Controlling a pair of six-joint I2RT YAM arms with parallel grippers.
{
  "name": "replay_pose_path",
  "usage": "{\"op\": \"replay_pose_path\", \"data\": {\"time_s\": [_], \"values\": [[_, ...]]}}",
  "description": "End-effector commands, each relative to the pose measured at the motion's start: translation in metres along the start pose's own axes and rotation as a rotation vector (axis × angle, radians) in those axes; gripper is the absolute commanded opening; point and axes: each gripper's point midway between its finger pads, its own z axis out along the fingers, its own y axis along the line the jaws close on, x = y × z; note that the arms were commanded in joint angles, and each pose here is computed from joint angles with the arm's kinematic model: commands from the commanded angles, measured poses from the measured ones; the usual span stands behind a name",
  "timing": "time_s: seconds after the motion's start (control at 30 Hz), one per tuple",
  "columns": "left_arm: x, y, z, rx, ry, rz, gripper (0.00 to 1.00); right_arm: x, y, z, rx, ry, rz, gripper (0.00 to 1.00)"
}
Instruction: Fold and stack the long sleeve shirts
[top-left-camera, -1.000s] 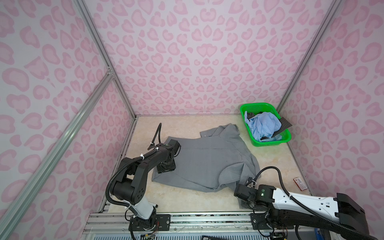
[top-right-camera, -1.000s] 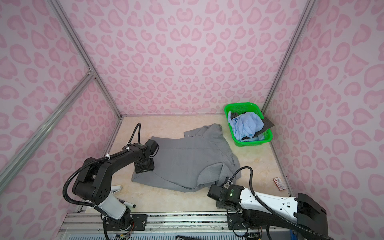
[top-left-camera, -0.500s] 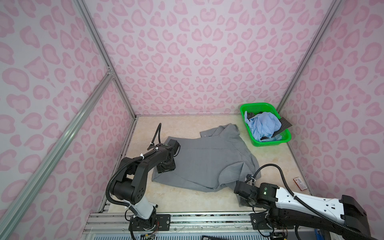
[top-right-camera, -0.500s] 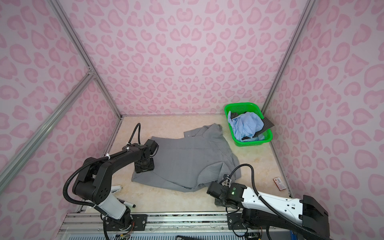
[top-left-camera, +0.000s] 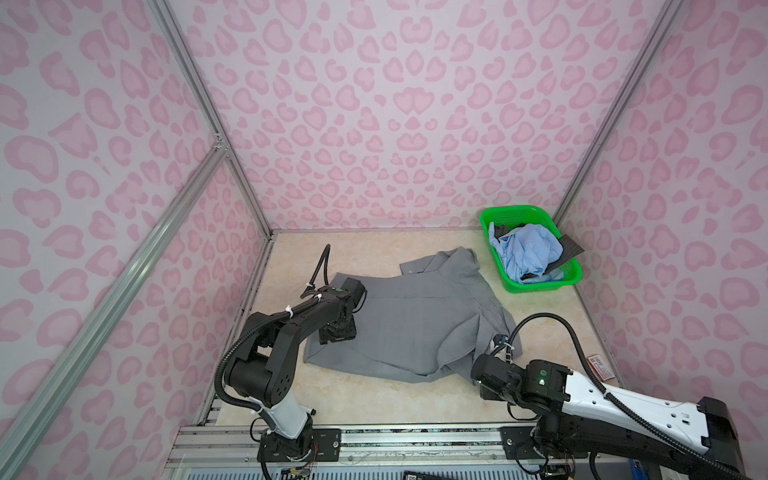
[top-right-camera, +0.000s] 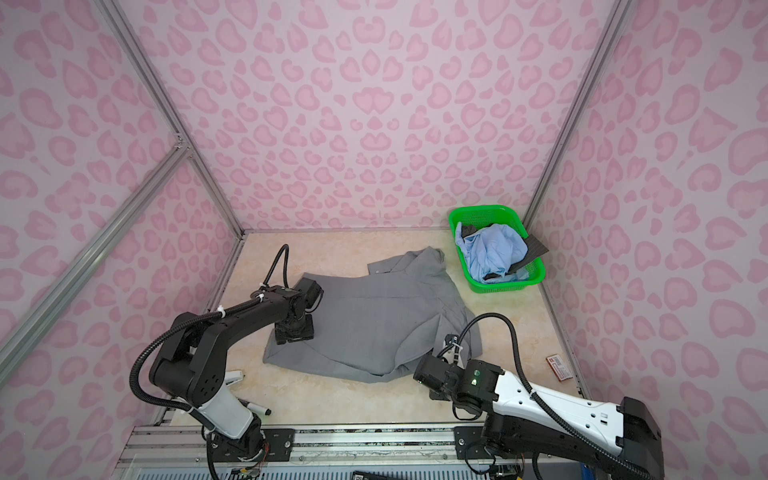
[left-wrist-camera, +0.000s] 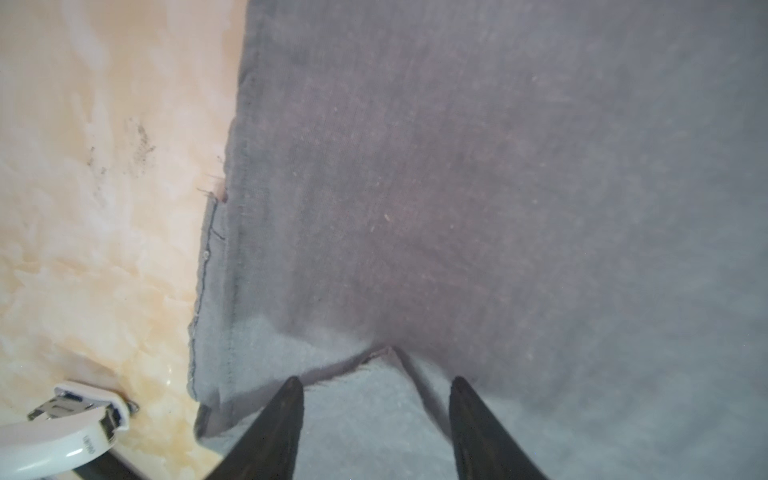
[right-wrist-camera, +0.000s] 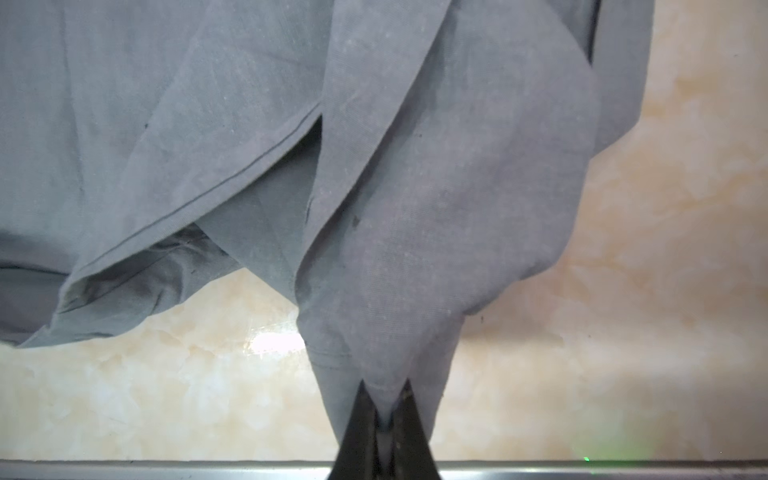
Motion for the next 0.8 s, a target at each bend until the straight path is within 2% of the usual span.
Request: {"op": "replay_pose_path", "data": {"time_s": [0.0, 0.07, 0.13, 0.2, 0.23, 0.37, 0.53, 0.67, 0.77], "values": [[-0.002, -0.003, 0.002, -0.003, 0.008, 0.013, 0.52, -0.003, -0.001, 0.0, 0.009, -0.021, -0.01, 0.0], [0.001, -0.005, 0.007, -0.006, 0.028, 0.018, 0.48, -0.004, 0.0, -0.001, 0.001, -0.025, -0.006, 0.0], [0.004, -0.007, 0.011, -0.004, 0.046, 0.027, 0.39, -0.005, -0.001, -0.002, -0.002, -0.031, -0.007, 0.0], [0.004, -0.008, 0.012, -0.01, 0.047, 0.034, 0.37, -0.006, -0.002, -0.002, -0.002, -0.037, -0.007, 0.0], [0.005, -0.007, 0.013, -0.013, 0.047, 0.034, 0.3, -0.006, -0.002, -0.002, -0.002, -0.04, -0.005, 0.0], [0.006, -0.005, 0.014, -0.022, 0.05, 0.039, 0.21, -0.008, -0.003, -0.004, -0.004, -0.049, -0.005, 0.0], [0.005, -0.005, 0.013, -0.026, 0.045, 0.038, 0.16, -0.009, -0.005, -0.006, -0.002, -0.055, -0.003, 0.0], [0.002, -0.004, 0.008, -0.022, 0.028, 0.034, 0.03, -0.01, -0.007, -0.007, -0.004, -0.061, 0.004, 0.0], [0.0, -0.002, 0.004, -0.019, 0.014, 0.029, 0.03, -0.011, -0.008, -0.008, -0.002, -0.068, 0.007, 0.0]]}}
